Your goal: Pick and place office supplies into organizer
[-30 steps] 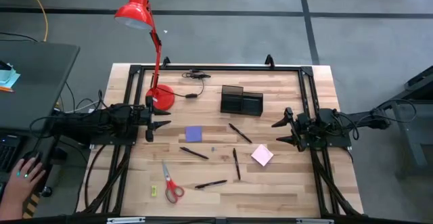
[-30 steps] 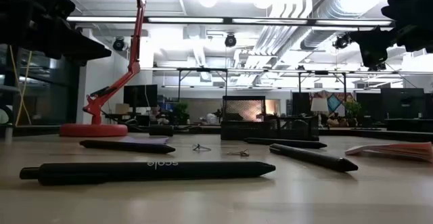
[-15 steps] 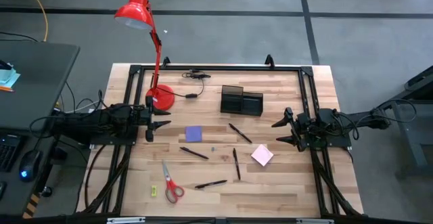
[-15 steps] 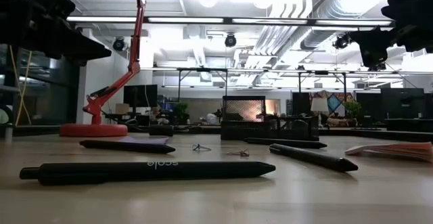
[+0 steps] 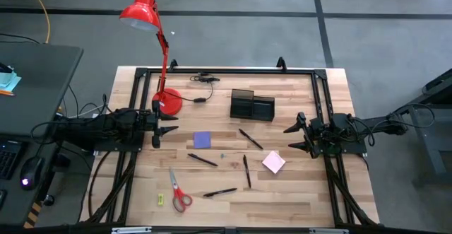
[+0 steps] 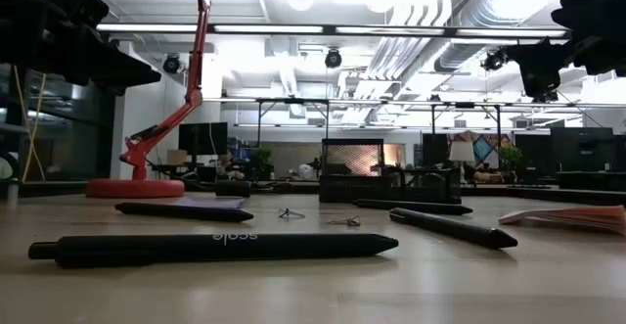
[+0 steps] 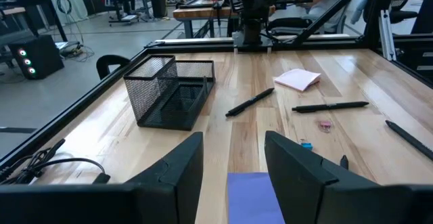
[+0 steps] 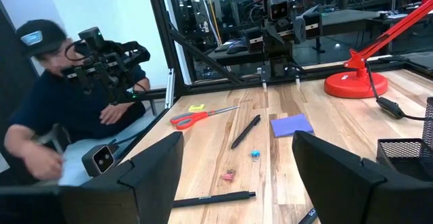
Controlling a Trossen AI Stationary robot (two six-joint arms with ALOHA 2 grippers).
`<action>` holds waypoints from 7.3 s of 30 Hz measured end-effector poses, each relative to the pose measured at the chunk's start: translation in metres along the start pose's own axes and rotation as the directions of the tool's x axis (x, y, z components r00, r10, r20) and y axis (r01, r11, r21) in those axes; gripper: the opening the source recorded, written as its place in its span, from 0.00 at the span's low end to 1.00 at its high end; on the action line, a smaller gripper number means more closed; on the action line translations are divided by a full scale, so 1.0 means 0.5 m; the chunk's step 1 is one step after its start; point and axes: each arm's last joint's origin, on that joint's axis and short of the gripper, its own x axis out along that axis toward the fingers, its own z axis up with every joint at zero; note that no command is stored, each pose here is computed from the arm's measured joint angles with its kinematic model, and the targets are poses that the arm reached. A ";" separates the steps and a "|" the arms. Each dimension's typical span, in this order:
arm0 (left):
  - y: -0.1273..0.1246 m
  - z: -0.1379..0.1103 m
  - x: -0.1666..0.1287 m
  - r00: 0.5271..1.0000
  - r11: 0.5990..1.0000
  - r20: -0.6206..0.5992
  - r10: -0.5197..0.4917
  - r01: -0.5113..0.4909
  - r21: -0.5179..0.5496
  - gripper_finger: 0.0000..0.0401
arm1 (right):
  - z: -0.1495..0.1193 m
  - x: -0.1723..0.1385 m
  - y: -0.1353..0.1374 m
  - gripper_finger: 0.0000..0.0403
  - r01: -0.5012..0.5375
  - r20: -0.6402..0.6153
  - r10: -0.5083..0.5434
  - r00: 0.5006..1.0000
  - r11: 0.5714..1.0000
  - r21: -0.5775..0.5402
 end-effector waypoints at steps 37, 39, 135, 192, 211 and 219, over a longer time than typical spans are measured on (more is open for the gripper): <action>0.000 0.000 0.000 1.000 1.000 0.000 0.000 0.000 0.000 0.36 | 0.000 0.000 0.000 0.67 0.000 0.000 0.000 1.000 1.000 0.000; 0.000 0.000 0.000 1.000 1.000 0.000 0.000 0.000 0.000 0.36 | 0.000 0.000 0.000 0.67 0.000 0.000 0.000 1.000 1.000 0.000; -0.006 0.037 -0.004 0.971 0.958 0.199 -0.134 0.178 -0.226 0.36 | -0.016 0.317 0.113 0.52 0.658 -0.406 -0.582 0.705 0.750 0.067; -0.006 0.040 -0.005 0.967 0.953 0.214 -0.139 0.189 -0.236 0.36 | -0.204 0.335 0.078 0.27 0.815 -0.500 -0.721 0.480 0.578 -0.051; -0.008 0.033 -0.003 0.971 0.931 0.174 -0.164 0.211 -0.297 0.36 | -0.204 0.337 0.079 0.04 0.810 -0.494 -0.718 0.491 0.584 -0.044; -0.013 0.033 -0.004 0.955 0.916 0.176 -0.240 0.283 -0.283 0.36 | -0.201 0.347 0.082 0.06 0.780 -0.473 -0.704 0.529 0.624 -0.056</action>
